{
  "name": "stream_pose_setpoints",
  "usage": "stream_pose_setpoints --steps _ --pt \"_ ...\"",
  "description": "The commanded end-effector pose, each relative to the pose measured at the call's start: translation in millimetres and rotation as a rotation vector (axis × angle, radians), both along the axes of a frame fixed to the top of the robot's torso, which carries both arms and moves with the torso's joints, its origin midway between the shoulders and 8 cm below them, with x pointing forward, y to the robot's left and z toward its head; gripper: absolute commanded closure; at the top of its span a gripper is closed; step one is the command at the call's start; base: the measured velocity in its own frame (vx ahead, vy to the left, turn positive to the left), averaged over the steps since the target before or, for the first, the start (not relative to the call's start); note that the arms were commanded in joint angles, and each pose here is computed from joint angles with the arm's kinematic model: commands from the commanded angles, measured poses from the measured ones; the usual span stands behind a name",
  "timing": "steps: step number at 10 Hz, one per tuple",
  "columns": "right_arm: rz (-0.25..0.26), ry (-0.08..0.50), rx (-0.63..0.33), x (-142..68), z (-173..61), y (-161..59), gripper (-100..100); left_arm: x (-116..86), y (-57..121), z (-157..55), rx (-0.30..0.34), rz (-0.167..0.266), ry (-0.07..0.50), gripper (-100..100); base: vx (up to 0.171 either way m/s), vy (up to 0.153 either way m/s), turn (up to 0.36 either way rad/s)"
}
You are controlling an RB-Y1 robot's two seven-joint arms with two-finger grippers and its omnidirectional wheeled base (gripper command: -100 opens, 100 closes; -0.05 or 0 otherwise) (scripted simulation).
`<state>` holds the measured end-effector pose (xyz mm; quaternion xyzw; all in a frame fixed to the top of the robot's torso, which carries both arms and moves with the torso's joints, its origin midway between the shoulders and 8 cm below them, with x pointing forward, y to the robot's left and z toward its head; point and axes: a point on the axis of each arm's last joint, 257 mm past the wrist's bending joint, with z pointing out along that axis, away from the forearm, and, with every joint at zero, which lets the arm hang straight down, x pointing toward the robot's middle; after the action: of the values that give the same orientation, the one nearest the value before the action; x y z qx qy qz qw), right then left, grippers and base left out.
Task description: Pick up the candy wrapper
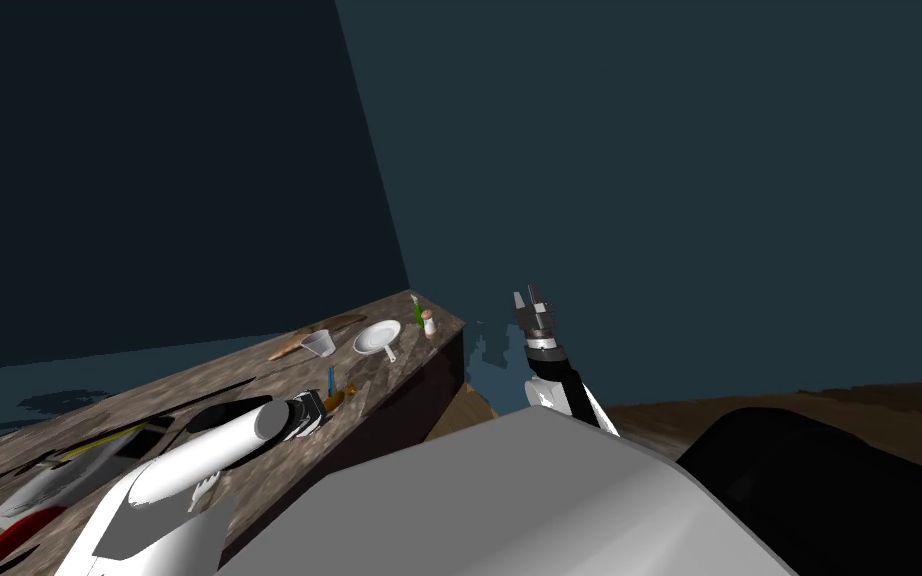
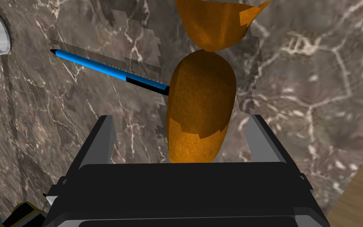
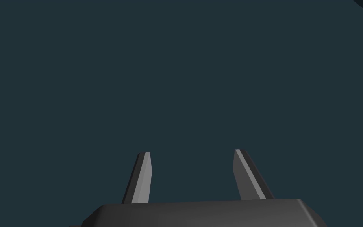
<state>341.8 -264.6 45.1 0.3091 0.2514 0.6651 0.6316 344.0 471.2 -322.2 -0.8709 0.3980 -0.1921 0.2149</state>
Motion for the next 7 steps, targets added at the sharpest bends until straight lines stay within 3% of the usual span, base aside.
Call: stream_pose_setpoints --steps 1,2,6,7 --pt "0.000 0.000 0.000 0.0 0.0 0.0 0 0.0 0.0 0.0 0.000 0.000 0.000 -100 0.008 0.004 -0.001" --pt "0.000 0.000 0.000 0.0 0.0 0.0 0 0.7 0.1 -0.3 0.001 0.000 -0.002 100 0.000 0.000 0.000" --pt "0.000 0.000 0.000 0.0 0.0 0.0 0 0.4 -0.5 -0.7 0.000 -0.001 0.000 100 0.000 0.000 0.000" --pt "0.000 0.000 0.000 0.0 0.0 0.0 0 0.3 -0.5 -0.8 0.000 -0.001 0.000 0 0.000 0.000 0.000"
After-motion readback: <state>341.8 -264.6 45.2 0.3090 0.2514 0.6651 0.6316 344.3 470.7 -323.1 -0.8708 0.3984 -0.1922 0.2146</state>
